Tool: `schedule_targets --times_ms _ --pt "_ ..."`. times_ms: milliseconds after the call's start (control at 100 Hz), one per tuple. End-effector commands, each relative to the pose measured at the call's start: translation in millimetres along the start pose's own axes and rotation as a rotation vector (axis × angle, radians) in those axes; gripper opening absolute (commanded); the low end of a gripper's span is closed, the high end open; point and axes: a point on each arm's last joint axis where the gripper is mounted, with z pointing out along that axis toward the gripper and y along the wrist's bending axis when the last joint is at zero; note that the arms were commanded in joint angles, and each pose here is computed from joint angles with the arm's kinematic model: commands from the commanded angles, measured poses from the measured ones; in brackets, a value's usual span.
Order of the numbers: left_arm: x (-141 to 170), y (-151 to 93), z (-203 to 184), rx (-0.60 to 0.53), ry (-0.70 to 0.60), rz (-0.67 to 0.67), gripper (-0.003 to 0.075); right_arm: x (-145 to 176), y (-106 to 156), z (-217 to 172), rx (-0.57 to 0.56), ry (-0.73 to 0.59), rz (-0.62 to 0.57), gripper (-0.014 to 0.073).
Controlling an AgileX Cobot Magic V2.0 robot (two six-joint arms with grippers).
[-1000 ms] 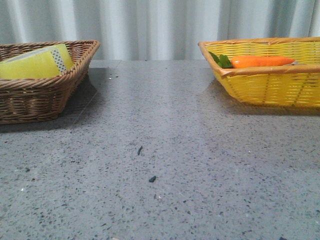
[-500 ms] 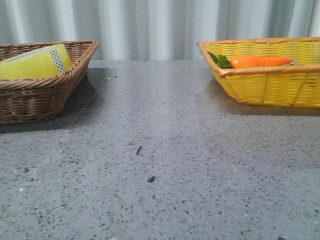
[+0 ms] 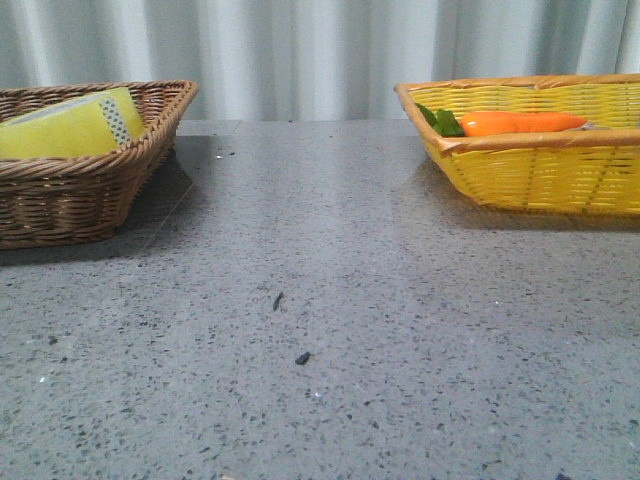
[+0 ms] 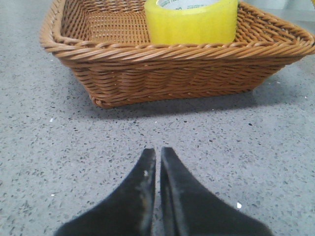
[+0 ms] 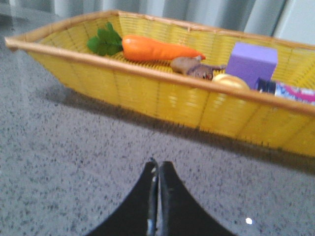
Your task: Transfer tape with both arms
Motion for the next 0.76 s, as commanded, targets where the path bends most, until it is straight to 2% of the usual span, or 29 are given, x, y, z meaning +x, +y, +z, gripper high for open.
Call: schedule_targets --times_ms 0,190,750 --pt "-2.4 -0.3 -1.1 0.008 -0.064 -0.018 -0.002 3.7 0.3 -0.4 0.012 -0.026 0.014 -0.0046" --pt "-2.4 -0.3 -1.1 0.008 -0.064 -0.018 -0.002 16.5 2.6 -1.4 -0.013 0.112 -0.009 -0.0046" --pt "-2.4 -0.3 -1.1 0.008 -0.064 -0.018 -0.002 16.3 2.6 -1.3 -0.013 0.111 -0.009 -0.0046"
